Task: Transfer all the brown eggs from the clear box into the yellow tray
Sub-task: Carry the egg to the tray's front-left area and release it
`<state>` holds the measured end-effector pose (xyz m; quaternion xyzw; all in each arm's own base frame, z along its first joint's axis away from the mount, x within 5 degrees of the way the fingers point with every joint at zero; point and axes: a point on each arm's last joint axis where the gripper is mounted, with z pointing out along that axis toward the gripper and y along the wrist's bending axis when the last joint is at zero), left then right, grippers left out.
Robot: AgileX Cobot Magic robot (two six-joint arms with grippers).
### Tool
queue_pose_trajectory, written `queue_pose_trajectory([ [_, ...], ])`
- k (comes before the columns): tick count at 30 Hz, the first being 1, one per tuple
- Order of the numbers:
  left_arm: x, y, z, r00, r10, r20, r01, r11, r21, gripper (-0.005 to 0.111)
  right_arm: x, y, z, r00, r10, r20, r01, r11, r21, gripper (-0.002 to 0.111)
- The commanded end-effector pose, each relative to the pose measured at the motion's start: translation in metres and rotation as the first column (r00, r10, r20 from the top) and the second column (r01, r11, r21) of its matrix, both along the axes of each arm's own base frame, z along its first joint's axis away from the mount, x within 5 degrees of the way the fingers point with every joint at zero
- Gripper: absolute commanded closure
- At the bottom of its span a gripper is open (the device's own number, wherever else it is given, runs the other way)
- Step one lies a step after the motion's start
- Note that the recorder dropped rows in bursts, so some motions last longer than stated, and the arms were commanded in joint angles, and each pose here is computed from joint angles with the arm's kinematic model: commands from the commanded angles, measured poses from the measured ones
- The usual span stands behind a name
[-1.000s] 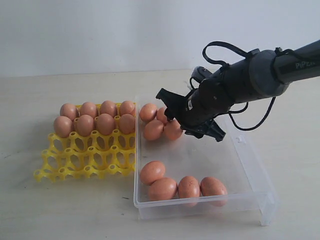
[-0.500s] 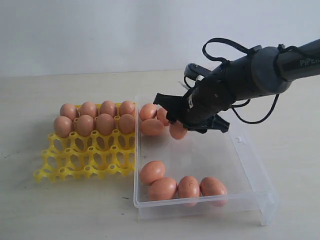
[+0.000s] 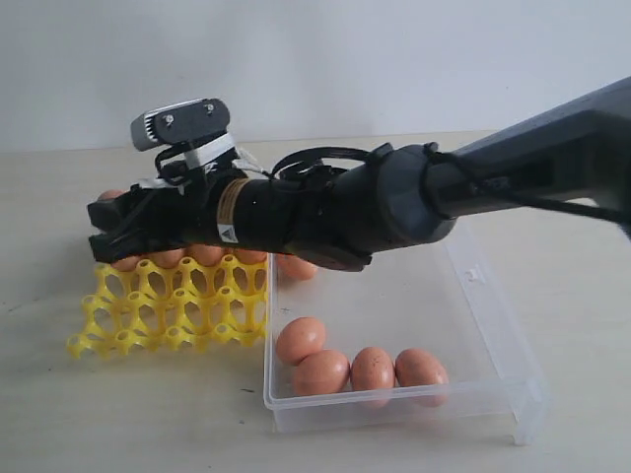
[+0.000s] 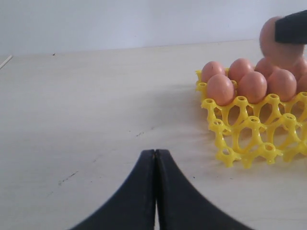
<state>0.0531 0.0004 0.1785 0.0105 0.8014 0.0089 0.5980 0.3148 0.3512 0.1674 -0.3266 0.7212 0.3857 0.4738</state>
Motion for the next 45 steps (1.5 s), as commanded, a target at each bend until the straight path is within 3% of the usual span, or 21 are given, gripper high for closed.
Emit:
queue_pose_trajectory([
  [1,0.0,0.0,0.002,1.0,-0.005,0.015,0.005,1.0,-0.004,0.107,0.0,0.02,-0.009,0.997,0.066,0.047,-0.066,0.998,-0.003,0.108],
  [21,0.0,0.0,0.002,1.0,-0.005,0.015,0.005,1.0,-0.004,0.107,0.02,0.039,-0.052,0.996,0.068,0.051,-0.065,0.996,-0.055,0.107],
  [25,0.0,0.0,0.002,1.0,-0.005,0.015,0.005,1.0,-0.004,0.107,0.021,0.038,-0.056,0.997,0.06,0.042,-0.057,0.996,-0.073,0.098],
  [33,0.0,0.0,0.002,1.0,-0.005,0.015,0.005,1.0,-0.004,0.107,0.021,0.037,-0.062,0.998,0.053,0.03,-0.05,0.995,-0.087,0.057],
  [41,0.0,0.0,0.002,1.0,-0.005,0.015,0.005,1.0,-0.004,0.107,0.021,0.037,-0.061,0.998,0.05,0.03,-0.047,0.995,-0.082,0.052],
  [45,0.0,0.0,0.002,1.0,-0.005,0.015,0.005,1.0,-0.004,0.107,0.023,0.035,-0.03,0.999,0.017,0.033,-0.014,0.997,-0.075,0.052],
])
